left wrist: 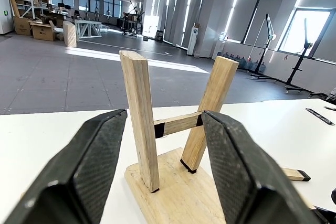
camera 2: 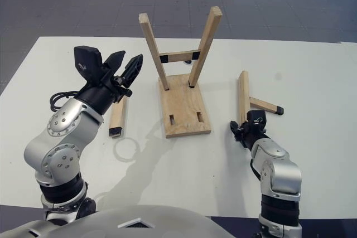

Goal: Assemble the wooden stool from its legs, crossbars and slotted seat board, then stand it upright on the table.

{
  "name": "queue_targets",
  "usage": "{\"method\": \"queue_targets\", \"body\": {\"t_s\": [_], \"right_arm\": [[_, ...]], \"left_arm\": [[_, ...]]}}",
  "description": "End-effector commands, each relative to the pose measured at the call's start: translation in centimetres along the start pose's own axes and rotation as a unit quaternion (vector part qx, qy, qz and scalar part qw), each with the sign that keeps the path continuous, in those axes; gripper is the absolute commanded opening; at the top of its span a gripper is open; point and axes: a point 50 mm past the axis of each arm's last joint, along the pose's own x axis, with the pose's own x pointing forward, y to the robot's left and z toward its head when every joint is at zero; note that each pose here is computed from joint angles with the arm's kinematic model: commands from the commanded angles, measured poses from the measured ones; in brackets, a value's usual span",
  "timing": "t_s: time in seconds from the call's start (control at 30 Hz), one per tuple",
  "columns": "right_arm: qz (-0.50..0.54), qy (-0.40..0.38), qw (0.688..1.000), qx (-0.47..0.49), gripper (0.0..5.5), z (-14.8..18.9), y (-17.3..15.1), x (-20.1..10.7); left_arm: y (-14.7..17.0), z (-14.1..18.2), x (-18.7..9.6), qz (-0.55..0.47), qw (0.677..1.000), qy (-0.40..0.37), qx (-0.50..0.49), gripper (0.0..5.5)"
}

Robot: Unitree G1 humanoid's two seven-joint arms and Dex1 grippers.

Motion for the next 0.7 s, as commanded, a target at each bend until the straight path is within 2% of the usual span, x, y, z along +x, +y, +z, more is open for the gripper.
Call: {"method": "queue_targets", "body": {"t_s": [0.03, 0.2, 0.33, 0.43, 0.5, 0.53, 0.6, 0.7], "right_arm": [[-0.003, 0.029, 1.0, 0.005, 2.02, -1.5, 0.1, 0.4], [-0.023, 0.012, 1.0, -0.008, 1.07, -1.4, -0.3, 0.9], [-0.038, -0.007, 0.999, -0.007, 1.0, -1.0, -0.9, 1.0], [-0.091, -0.084, 0.992, -0.033, 1.0, 2.0, -2.8, 0.9], [-0.131, -0.182, 0.97, -0.092, 1.0, 6.3, -4.0, 0.3], [-0.141, -0.247, 0.949, -0.133, 1.0, 8.9, -3.9, -0.4], [-0.136, -0.356, 0.903, -0.199, 1.0, 12.5, -2.4, -2.0], [-0.091, -0.476, 0.832, -0.271, 1.0, 15.1, 1.0, -4.4]], "left_arm": [[-0.2, 0.2, 0.0, 0.001, 1.0, 0.001, 0.006, 2.64], [-0.3, 0.0, 0.0, 0.0, 1.0, 0.004, 0.005, 2.64], [-0.2, -0.1, 0.0, 0.002, 1.0, 0.006, 0.003, 2.64], [-0.2, -0.3, 0.0, -0.007, 1.0, 0.015, -0.017, 2.64], [0.3, -0.3, 0.0, -0.018, 0.997, 0.037, -0.06, 2.64], [0.5, 0.1, 0.2, -0.036, 0.995, 0.042, -0.084, 2.64], [0.9, 1.1, 0.4, -0.096, 0.987, 0.046, -0.117, 2.64], [1.1, 2.8, 0.3, -0.22, 0.963, 0.066, -0.142, 3.12]]}}
